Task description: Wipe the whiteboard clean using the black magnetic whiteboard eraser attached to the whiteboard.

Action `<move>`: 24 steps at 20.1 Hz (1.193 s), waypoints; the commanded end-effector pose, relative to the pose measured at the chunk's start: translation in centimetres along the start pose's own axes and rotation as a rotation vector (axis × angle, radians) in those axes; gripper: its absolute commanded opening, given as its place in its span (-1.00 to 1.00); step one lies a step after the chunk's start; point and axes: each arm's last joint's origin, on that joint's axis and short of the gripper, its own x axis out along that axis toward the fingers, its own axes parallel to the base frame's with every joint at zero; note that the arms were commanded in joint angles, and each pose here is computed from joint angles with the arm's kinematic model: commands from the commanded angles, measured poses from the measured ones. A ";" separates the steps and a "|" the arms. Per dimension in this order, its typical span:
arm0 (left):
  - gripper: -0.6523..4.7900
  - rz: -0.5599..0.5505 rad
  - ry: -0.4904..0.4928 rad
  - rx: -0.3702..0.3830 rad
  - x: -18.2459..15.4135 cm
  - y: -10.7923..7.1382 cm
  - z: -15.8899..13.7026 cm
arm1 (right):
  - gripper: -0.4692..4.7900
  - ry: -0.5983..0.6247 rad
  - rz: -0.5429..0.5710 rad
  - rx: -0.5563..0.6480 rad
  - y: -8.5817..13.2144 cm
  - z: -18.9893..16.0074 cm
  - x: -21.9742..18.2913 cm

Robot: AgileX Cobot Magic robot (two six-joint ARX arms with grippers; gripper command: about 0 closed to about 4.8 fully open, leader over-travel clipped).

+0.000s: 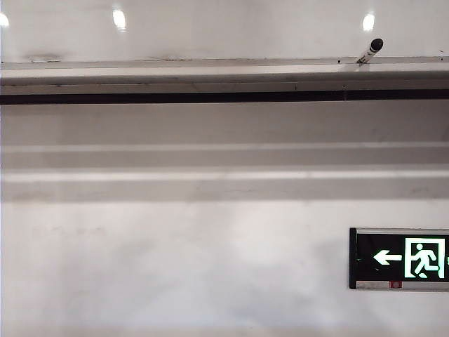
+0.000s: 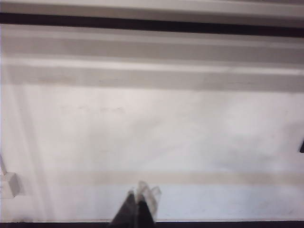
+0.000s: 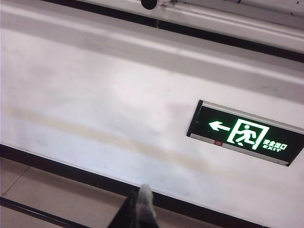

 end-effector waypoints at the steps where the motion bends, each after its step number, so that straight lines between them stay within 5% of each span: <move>1: -0.77 -0.001 -0.008 -0.002 0.0 0.0 0.1 | -0.82 -0.014 -0.016 0.009 -0.1 0.1 0.0; 5: -0.77 -0.001 -0.008 -0.002 0.0 0.0 0.1 | -0.82 -0.018 -0.167 0.038 -1.4 -1.2 1.0; 15: -0.77 -0.002 -0.008 -0.002 0.0 0.0 0.1 | -0.82 -0.205 -0.214 0.064 -2.7 -5.4 2.2; 24: -0.77 -0.001 -0.008 -0.002 0.0 0.0 0.1 | -0.82 -0.182 -0.215 0.066 -2.7 -5.9 2.3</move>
